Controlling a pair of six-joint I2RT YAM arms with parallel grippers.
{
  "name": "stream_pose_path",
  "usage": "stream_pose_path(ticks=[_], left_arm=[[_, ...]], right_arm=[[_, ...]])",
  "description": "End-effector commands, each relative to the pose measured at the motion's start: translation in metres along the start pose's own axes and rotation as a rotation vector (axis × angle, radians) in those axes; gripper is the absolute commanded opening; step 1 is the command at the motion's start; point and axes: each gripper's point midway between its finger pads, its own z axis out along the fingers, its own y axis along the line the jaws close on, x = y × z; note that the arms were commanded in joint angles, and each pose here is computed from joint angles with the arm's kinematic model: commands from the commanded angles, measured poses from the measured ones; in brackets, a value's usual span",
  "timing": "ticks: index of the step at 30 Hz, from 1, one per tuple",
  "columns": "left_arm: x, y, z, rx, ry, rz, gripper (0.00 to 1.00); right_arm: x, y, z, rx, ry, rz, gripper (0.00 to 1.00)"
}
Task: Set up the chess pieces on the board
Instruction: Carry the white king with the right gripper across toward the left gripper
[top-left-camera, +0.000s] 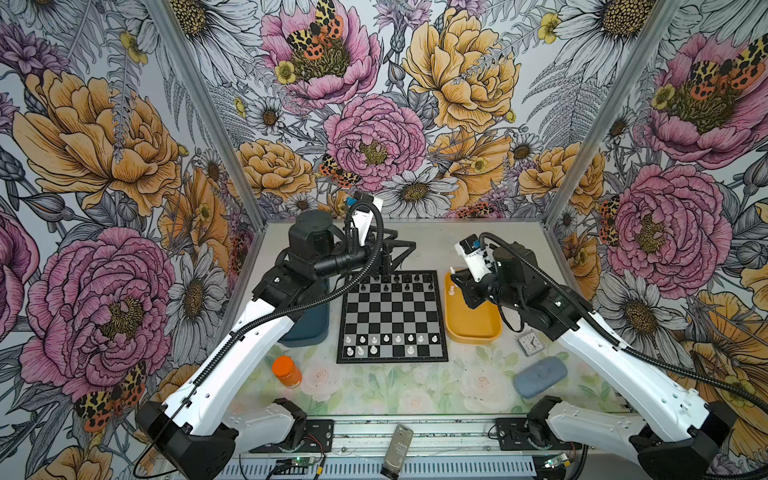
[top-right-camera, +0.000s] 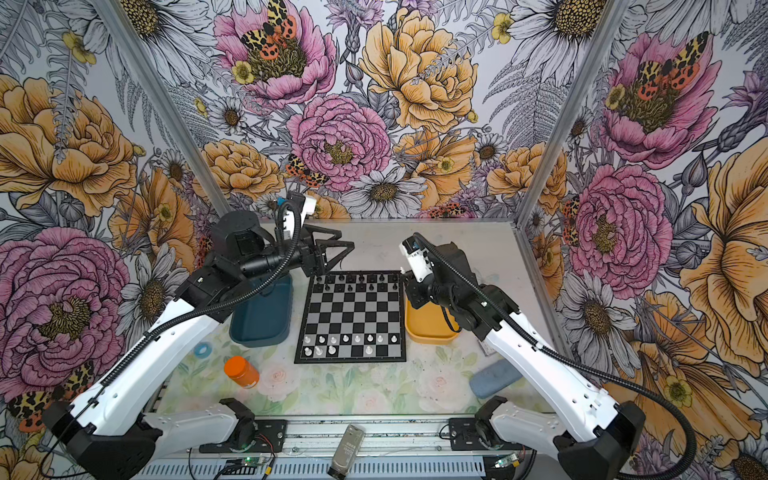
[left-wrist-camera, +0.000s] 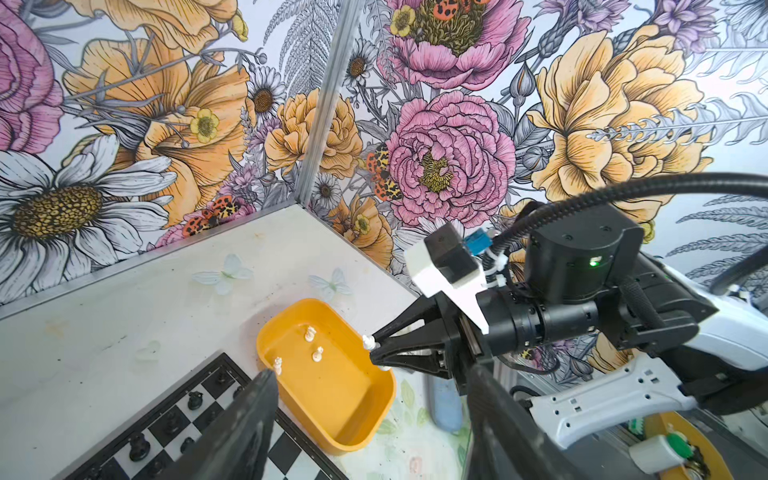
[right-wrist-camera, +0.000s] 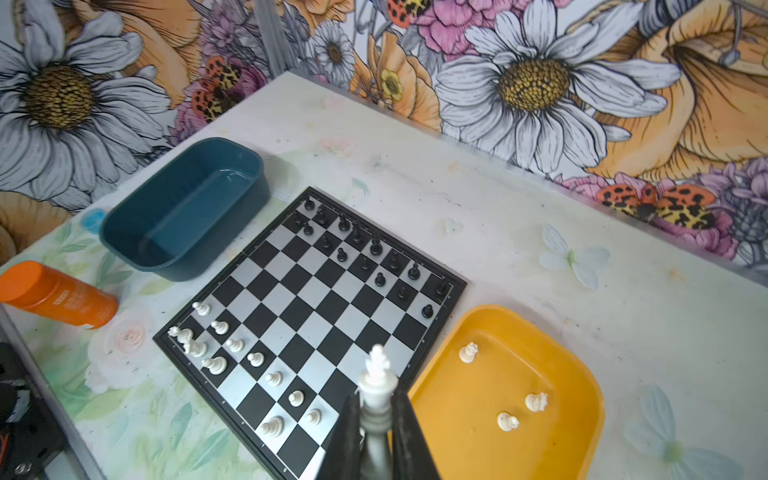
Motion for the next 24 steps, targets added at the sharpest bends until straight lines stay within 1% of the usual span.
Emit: stream_pose_path(ticks=[1,7,12,15,19,24], left_arm=[[0.013,-0.01,-0.01,0.023,0.083,-0.088,0.73],[0.034,-0.026,0.001,0.063,0.2,-0.143,0.71],[0.052,-0.035,0.006,0.073,0.285,-0.191,0.69],[0.063,-0.037,0.003,0.074,0.339,-0.236,0.67],[0.075,-0.035,-0.009,0.027,0.387,-0.257,0.66],[0.087,-0.041,-0.013,0.037,0.433,-0.28,0.65]], right_arm=[[-0.024,0.023,-0.019,-0.073,-0.135,-0.098,0.0],[-0.026,0.06,-0.027,-0.162,-0.157,-0.188,0.0],[-0.021,0.085,-0.029,-0.197,-0.141,-0.276,0.0],[-0.017,0.093,-0.029,-0.206,-0.129,-0.312,0.0],[-0.011,0.1,-0.028,-0.21,-0.114,-0.349,0.0],[-0.005,0.104,-0.025,-0.209,-0.099,-0.383,0.0]])
